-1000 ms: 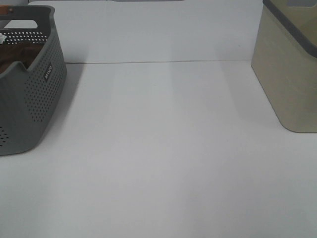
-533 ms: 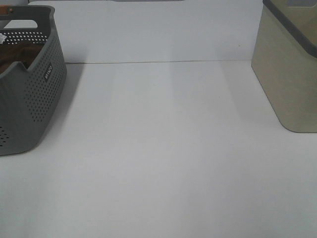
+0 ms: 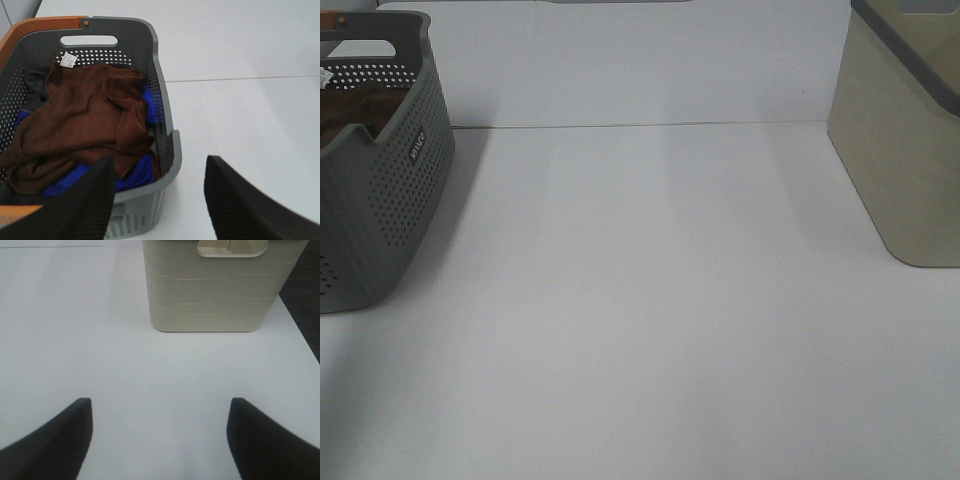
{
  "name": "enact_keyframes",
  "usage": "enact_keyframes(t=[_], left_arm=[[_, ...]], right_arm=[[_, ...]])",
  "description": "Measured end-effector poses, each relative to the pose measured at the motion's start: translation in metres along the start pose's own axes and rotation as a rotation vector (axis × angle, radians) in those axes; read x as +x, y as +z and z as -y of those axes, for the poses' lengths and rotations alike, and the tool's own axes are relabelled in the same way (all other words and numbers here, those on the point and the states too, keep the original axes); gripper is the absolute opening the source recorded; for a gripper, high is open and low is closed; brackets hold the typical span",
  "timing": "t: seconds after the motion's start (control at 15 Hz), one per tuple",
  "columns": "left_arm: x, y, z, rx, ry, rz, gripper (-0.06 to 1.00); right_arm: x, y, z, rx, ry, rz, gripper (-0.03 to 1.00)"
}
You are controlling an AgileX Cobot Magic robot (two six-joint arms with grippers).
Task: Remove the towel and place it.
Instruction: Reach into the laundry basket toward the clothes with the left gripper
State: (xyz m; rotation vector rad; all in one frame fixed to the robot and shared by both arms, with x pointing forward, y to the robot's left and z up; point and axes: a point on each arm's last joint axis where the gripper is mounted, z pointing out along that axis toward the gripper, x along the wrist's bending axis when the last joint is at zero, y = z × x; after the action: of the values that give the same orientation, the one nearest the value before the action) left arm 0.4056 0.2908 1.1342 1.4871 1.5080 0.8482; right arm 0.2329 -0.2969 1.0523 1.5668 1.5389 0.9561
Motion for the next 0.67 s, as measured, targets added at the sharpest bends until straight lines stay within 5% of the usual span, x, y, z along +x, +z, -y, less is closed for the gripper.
enact_keyframes(t=[0.33,0.67], left_arm=[[0.003,0.089,-0.055,0.197,0.04,-0.031,0.52],[0.016,0.18,-0.082,0.382,0.149,-0.137,0.52]], right_arm=[[0.0,0.0,0.0,0.0,0.0,0.0,0.71],[0.0,0.0,0.0,0.0,0.0,0.0,0.71]])
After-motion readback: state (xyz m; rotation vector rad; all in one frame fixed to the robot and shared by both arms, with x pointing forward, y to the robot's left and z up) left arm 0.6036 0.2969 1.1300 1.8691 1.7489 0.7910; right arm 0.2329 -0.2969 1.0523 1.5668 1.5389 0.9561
